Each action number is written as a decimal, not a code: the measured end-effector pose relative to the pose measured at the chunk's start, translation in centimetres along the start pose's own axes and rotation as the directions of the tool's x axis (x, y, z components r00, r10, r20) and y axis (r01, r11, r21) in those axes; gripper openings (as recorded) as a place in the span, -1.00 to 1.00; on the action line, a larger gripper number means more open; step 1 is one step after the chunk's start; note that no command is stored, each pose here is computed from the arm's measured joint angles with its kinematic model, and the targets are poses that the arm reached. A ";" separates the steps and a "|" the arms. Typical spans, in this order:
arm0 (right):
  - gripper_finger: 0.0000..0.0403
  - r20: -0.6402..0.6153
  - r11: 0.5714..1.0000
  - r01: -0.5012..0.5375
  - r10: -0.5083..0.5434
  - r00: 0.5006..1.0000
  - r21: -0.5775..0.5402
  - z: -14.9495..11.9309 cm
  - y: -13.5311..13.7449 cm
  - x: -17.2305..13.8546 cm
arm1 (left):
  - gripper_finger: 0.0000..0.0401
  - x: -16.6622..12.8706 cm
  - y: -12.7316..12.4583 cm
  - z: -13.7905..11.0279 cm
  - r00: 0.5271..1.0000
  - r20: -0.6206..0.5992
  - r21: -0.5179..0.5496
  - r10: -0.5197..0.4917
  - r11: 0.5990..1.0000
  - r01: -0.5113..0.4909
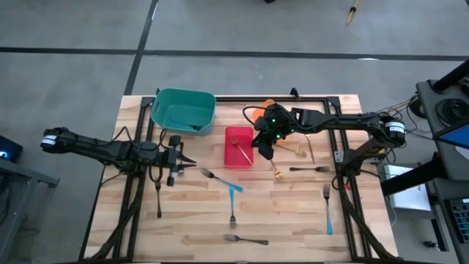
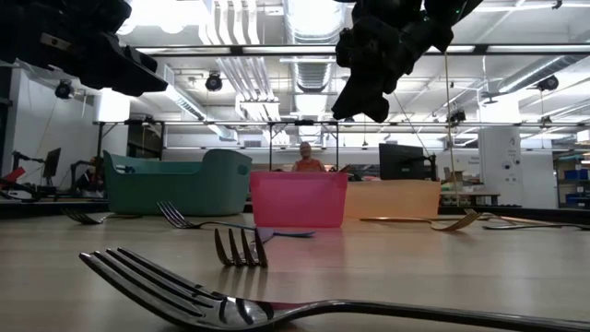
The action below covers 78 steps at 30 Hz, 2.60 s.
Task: Sort silverware by color (type)
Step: Put the black fork into the orange bin
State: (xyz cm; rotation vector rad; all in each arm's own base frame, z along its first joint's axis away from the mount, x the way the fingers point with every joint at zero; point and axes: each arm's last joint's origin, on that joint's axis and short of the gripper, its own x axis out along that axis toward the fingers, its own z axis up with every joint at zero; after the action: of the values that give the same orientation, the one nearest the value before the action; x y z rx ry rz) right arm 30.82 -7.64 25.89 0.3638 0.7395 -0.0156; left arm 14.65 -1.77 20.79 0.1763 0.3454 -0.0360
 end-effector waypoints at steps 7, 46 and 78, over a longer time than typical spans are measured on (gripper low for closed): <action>-0.69 -0.085 0.996 0.025 -0.017 0.996 0.085 -0.8 -0.4 -0.1 | -0.90 0.0 0.1 0.0 0.999 -0.004 -0.010 0.032 0.999 -0.032; -0.69 -0.685 0.899 0.384 -0.143 0.714 0.212 -11.0 -3.6 -1.1 | -0.90 0.0 0.2 0.0 0.997 -0.008 -0.019 0.070 0.997 -0.071; -0.31 -0.799 0.934 0.357 -0.218 0.561 -0.003 -16.5 -0.2 0.3 | -0.90 0.0 0.2 0.0 0.997 -0.008 -0.034 0.071 0.997 -0.071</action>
State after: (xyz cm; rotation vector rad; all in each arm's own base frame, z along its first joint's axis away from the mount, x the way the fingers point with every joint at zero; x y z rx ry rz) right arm 20.17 -2.33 14.40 0.3960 1.7078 -0.2455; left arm 14.65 -1.57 20.81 0.1545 0.3461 0.0405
